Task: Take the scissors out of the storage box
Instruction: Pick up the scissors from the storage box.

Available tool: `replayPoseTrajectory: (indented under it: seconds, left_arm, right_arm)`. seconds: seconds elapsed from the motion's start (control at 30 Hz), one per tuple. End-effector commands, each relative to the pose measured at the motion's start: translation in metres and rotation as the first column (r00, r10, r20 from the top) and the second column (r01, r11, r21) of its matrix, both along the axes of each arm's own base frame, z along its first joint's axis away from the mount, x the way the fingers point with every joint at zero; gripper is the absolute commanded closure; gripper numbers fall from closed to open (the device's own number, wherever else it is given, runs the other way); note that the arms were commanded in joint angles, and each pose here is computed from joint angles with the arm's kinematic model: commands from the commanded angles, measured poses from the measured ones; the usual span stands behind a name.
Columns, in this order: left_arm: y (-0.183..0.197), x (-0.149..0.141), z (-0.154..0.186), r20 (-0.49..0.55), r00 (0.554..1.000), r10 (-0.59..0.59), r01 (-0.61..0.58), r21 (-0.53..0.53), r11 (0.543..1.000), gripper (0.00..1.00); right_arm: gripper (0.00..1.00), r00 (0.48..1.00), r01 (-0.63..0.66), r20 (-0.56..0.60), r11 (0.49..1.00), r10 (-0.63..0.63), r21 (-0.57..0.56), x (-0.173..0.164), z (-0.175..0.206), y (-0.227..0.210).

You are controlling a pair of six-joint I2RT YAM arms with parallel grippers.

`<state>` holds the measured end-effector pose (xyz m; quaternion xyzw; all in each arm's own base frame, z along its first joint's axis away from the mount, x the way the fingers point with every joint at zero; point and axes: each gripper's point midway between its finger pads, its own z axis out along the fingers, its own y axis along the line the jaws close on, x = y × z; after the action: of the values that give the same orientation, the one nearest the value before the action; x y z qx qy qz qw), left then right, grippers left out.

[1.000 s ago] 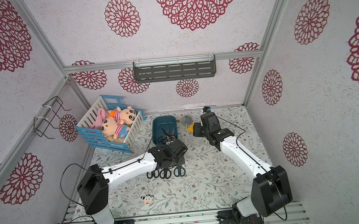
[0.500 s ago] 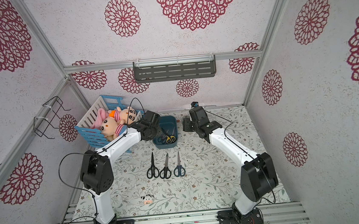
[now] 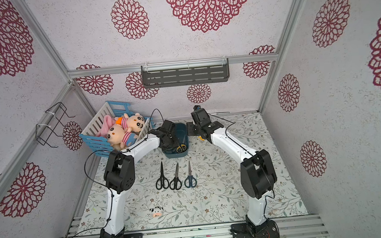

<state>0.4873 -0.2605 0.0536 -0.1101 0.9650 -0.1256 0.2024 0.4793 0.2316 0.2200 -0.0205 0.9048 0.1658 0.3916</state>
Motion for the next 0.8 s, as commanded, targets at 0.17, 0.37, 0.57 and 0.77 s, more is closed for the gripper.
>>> replayPoseTrajectory:
  seconds: [0.17, 0.37, 0.57, 0.77]
  left_arm:
    - [0.007, -0.015, -0.030, -0.096, 0.995, -0.039, 0.042, 0.033, 0.999, 0.75]
    - [0.001, -0.019, -0.057, -0.139, 0.987, -0.084, 0.087, 0.016, 0.996, 0.78]
    - [-0.003, -0.019, -0.061, -0.133, 0.983, -0.124, 0.127, 0.014, 0.992, 0.78]
    - [0.010, -0.021, -0.071, -0.179, 0.981, -0.074, 0.078, 0.014, 0.997, 0.95]
  right_arm:
    - [0.40, 0.999, -0.032, 0.033, 0.999, 0.032, 0.001, 0.005, 0.012, 0.008]
    - [0.39, 0.999, -0.041, 0.029, 0.999, 0.041, 0.001, 0.008, 0.009, 0.011]
    - [0.39, 0.999, -0.051, 0.018, 0.999, 0.051, -0.008, 0.012, 0.004, 0.014]
    - [0.39, 0.998, -0.052, 0.020, 0.999, 0.052, 0.001, 0.014, 0.005, 0.016]
